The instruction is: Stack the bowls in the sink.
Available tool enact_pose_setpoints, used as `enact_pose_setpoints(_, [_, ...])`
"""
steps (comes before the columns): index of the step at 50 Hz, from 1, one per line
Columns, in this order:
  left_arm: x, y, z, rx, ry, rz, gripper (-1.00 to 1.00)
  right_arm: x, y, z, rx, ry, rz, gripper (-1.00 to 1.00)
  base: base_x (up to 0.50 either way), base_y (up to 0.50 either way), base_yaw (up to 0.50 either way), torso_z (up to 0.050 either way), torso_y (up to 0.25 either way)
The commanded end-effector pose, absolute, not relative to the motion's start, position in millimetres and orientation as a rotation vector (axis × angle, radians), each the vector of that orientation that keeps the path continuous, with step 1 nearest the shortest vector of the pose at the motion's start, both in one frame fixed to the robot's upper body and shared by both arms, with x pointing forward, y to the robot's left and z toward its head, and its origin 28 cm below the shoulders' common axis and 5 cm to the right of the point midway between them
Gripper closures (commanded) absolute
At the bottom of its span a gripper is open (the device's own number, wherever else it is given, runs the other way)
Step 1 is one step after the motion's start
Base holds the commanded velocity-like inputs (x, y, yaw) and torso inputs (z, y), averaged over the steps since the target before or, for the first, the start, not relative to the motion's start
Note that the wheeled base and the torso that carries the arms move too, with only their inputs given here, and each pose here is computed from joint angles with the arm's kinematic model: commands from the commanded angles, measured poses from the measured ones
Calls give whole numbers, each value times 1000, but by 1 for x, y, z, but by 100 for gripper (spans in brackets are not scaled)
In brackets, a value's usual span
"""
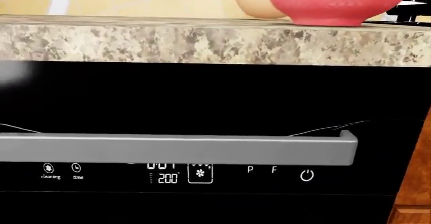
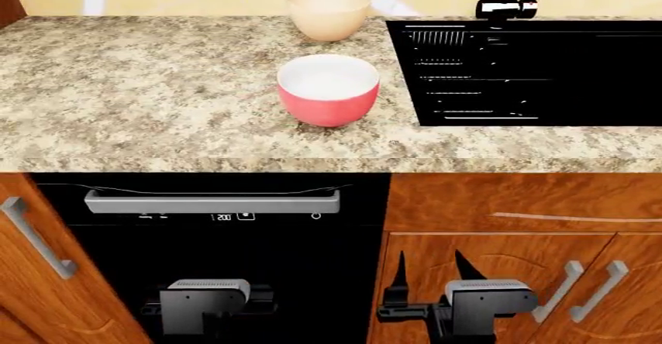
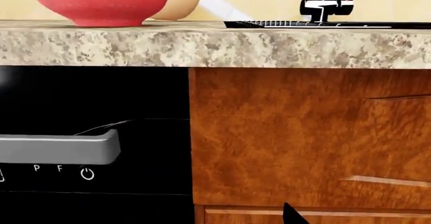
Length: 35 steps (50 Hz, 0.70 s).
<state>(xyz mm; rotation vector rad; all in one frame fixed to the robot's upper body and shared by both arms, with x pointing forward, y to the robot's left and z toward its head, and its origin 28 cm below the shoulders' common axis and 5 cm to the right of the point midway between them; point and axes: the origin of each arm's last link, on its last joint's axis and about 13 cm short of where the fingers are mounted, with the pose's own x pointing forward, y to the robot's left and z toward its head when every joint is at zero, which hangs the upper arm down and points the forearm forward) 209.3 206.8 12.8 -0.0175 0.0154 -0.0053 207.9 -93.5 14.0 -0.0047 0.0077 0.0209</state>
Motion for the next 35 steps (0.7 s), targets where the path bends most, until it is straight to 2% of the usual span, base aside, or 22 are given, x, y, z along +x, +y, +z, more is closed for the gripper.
enact_pose_setpoints(1, [208, 206, 13, -25, 21, -2, -100, 207, -97, 18, 2, 18, -22, -100, 0, 0, 0, 0, 0])
enact_pose_setpoints(8, [202, 209, 38, -50, 1, -19, -100, 186, -103, 68, -75, -16, -20, -100, 0, 0, 0, 0, 0])
enact_pose_setpoints(15, [193, 232, 115, 8, -91, 6, -100, 160, -122, 167, -167, -146, -76, -100, 0, 0, 0, 0, 0])
enact_pose_setpoints(18, [186, 244, 156, 32, -159, 41, -100, 163, -140, 207, -279, -279, -184, -100, 0, 0, 0, 0, 0])
enact_pose_setpoints(20, [184, 252, 185, 32, -200, 65, -100, 157, -140, 230, -254, -318, -251, -100, 0, 0, 0, 0, 0])
enact_pose_setpoints(23, [185, 262, 230, 33, -245, 86, -100, 143, -138, 256, -234, -245, -169, -100, 0, 0, 0, 0, 0])
enact_pose_setpoints(29, [189, 274, 312, 66, -286, 120, -100, 148, -144, 305, -270, -247, -229, -100, 0, 0, 0, 0, 0])
enact_pose_setpoints(35, [196, 287, 350, 155, -240, 199, -100, 153, -148, 334, -329, -200, -284, -100, 0, 0, 0, 0, 0])
